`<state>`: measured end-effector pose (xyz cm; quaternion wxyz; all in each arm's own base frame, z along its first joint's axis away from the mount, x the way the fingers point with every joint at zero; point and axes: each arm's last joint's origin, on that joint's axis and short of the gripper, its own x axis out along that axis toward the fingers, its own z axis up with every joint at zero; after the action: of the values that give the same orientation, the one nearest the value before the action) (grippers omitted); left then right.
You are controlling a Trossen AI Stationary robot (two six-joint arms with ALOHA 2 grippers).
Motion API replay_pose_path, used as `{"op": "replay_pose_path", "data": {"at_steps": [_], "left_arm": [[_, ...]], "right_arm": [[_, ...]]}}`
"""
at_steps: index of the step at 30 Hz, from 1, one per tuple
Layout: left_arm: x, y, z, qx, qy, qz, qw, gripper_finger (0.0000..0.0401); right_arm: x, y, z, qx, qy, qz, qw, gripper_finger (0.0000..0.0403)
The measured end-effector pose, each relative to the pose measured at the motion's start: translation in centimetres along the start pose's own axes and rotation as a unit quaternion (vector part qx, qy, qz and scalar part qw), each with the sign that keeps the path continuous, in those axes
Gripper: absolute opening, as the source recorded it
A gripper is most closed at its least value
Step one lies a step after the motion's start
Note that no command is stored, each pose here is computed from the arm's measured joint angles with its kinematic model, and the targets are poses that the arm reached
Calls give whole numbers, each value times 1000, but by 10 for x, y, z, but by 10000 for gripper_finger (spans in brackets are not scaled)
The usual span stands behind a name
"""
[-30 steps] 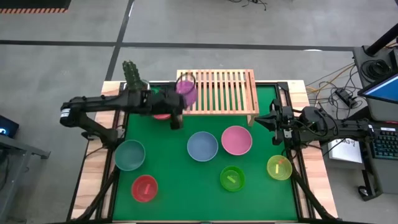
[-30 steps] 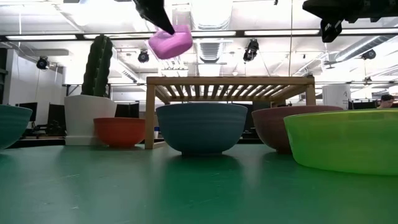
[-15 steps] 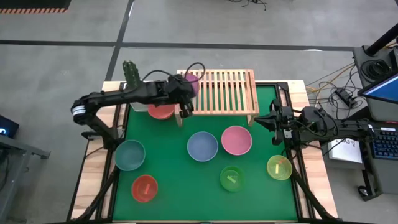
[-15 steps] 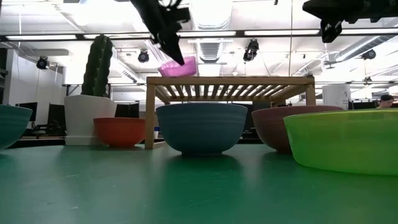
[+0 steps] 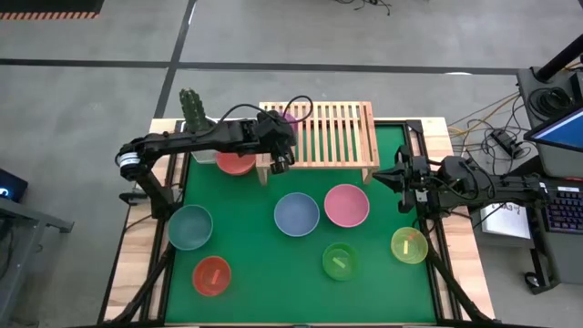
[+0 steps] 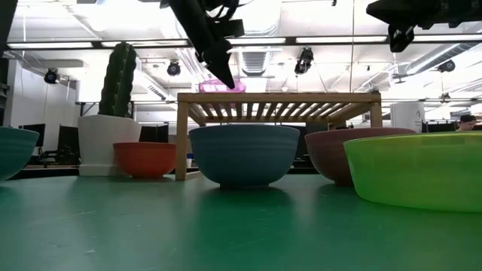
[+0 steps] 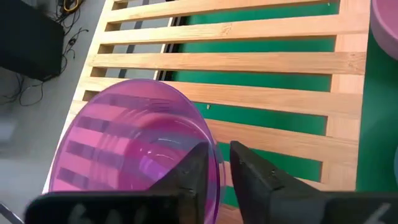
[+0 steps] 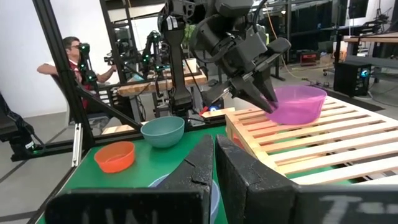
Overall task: Place and stack bowls onto a shelf
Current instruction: Put the violet bowl on the shelf, then put the orange bowl on the shelf
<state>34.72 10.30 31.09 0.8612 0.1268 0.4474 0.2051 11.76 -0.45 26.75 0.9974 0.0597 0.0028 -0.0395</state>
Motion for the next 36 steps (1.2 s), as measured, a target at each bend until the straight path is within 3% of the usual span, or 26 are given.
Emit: {"op": "replay_pose_path", "data": {"at_steps": [8,13,28,36], "left_arm": [[-11,4,3,-9,2,9,1000,133],[-28,5,8,-22,18,0,1000,159],[-98,-26,-12,-20,31,-50,998,165],[-116,-41,-53,-28,58,-76,995,165]], "right_arm": [[0,0,0,1,1,0,1000,9],[0,0,0,2,1,0,1000,9],[0,0,-3,13,15,-2,1000,9],[0,0,-3,19,15,-2,1000,9]]}}
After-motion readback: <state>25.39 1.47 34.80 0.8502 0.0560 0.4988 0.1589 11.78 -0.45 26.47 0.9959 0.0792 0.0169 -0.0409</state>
